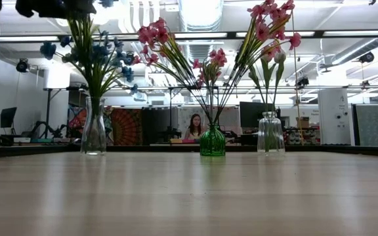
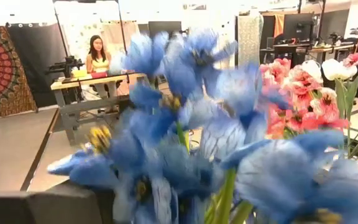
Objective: Sort flowers into vase by color
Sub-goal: Put the blue flowers into the left transparent vase
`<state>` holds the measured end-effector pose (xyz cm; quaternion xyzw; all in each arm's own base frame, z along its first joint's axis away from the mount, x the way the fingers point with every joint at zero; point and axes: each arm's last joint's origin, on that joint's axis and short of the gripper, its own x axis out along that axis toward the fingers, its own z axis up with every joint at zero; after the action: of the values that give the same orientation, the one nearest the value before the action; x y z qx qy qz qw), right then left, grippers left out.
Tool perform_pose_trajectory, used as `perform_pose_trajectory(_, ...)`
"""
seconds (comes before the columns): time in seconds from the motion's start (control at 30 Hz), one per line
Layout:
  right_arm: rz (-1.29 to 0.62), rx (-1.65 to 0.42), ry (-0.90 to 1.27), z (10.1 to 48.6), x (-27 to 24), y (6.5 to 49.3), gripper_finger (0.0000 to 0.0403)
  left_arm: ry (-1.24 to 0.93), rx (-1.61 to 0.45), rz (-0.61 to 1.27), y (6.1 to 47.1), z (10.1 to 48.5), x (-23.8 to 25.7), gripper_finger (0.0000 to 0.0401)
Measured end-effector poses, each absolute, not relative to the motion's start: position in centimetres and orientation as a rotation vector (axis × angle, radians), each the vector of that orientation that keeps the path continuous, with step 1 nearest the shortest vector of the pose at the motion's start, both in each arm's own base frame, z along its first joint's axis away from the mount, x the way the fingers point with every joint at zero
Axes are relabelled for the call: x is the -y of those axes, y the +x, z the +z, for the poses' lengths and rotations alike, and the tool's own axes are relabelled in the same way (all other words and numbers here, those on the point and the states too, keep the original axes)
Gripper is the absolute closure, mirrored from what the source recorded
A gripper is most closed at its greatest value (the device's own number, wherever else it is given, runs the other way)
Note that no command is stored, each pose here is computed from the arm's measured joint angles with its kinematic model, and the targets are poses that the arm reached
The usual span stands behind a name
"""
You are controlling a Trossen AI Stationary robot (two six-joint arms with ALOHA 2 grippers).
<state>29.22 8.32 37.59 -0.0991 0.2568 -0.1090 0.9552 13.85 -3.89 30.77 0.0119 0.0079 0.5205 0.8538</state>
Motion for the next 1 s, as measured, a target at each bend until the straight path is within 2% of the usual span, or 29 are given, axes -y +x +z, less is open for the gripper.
perform_pose_trajectory(0.7, -0.221, -0.521, -0.202, 37.6, -8.3, 29.2, 0.0172, -0.024, 0.036, 1.092, 11.2, 33.0, 2.4, 0.0124)
perform_pose_trajectory(1.0, -0.221, -0.521, -0.201, 37.6, -8.3, 29.2, 0.0172, 0.012, 0.072, 1.072, 10.8, 36.0, 2.3, 0.0124)
